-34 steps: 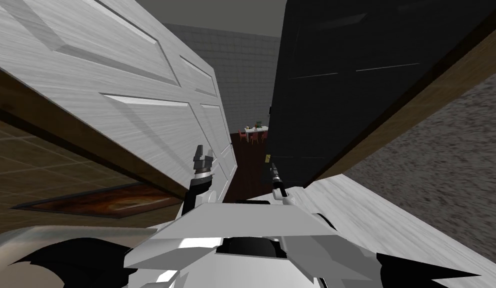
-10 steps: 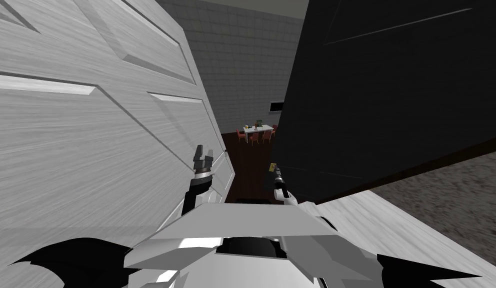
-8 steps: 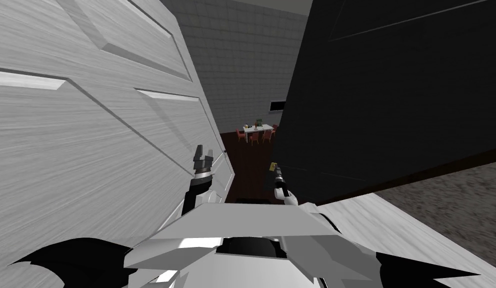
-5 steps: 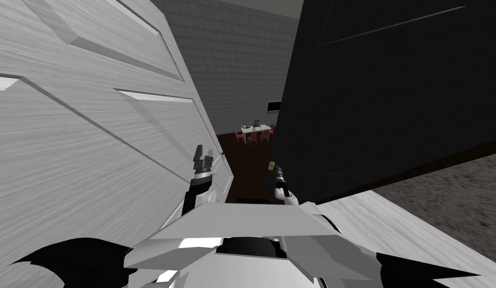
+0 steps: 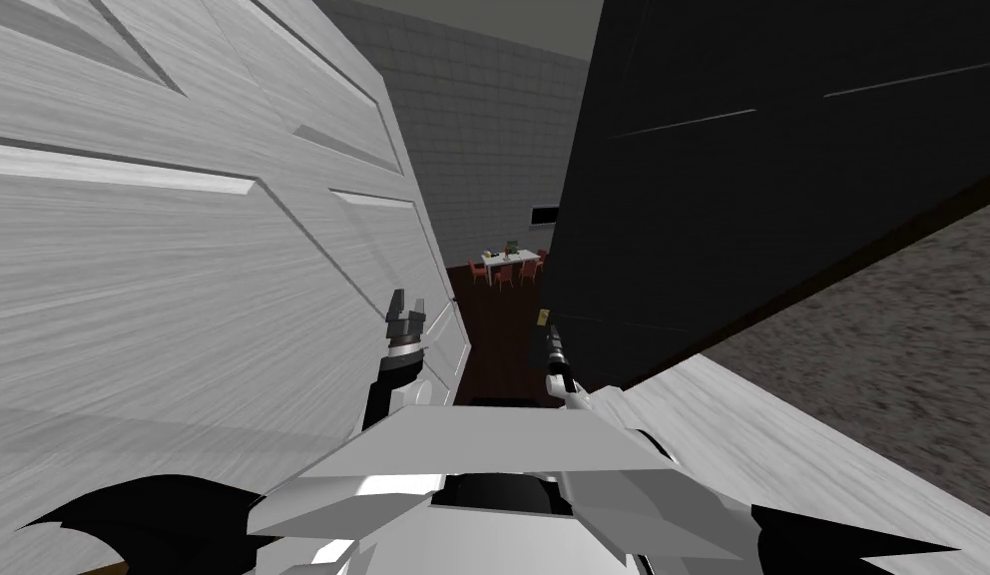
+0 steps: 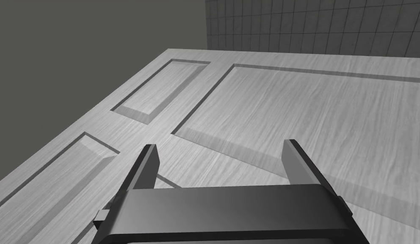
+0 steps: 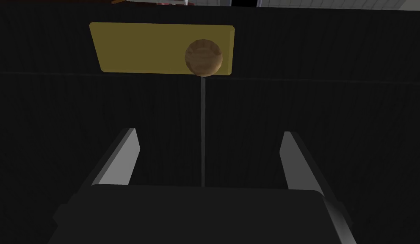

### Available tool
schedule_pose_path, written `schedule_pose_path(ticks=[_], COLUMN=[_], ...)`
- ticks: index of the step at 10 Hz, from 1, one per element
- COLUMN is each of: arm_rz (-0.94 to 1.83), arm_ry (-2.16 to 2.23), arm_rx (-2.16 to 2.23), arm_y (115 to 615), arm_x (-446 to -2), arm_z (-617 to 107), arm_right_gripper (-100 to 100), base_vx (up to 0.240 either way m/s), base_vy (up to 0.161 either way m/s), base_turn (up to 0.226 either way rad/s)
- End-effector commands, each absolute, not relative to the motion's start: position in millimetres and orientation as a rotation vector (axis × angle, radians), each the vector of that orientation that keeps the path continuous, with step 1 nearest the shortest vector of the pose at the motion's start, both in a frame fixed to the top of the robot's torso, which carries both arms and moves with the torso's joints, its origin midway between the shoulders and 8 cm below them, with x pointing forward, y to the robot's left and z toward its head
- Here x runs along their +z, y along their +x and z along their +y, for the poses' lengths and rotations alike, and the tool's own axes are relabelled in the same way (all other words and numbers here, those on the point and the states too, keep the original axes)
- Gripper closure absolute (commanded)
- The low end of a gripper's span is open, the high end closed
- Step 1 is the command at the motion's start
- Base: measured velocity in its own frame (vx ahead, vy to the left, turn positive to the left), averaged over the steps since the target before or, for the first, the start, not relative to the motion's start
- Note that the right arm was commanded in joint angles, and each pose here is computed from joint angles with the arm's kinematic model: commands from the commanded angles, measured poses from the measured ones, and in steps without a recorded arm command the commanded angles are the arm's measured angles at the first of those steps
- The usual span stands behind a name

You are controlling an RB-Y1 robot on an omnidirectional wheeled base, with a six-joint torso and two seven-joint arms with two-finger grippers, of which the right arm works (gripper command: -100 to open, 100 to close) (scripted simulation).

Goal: Push the door open

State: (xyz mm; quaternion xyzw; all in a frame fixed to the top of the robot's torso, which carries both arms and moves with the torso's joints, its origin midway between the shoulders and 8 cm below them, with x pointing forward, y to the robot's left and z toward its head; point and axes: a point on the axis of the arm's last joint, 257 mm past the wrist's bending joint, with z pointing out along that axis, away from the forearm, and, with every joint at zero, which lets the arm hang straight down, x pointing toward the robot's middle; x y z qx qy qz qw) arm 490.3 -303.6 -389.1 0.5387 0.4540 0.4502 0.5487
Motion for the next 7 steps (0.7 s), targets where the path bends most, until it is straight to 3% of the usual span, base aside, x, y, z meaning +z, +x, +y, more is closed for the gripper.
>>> schedule_pose_path(ticks=[1,3,7], arm_rz=[1.075,1.071,1.058], arm_ry=[1.276,1.274,1.272], arm_rx=[1.066,1.059,1.049], arm_y=[490.3,487.6,481.8], arm_x=[-389.1,-389.6,-390.3], arm_z=[-303.6,-307.9,-313.6], arm_right_gripper=[-100,-100,-100], base_vx=[-0.121,0.117,0.208], base_vy=[0.054,-0.008,-0.031], base_turn=[-0.017,0.029,0.033])
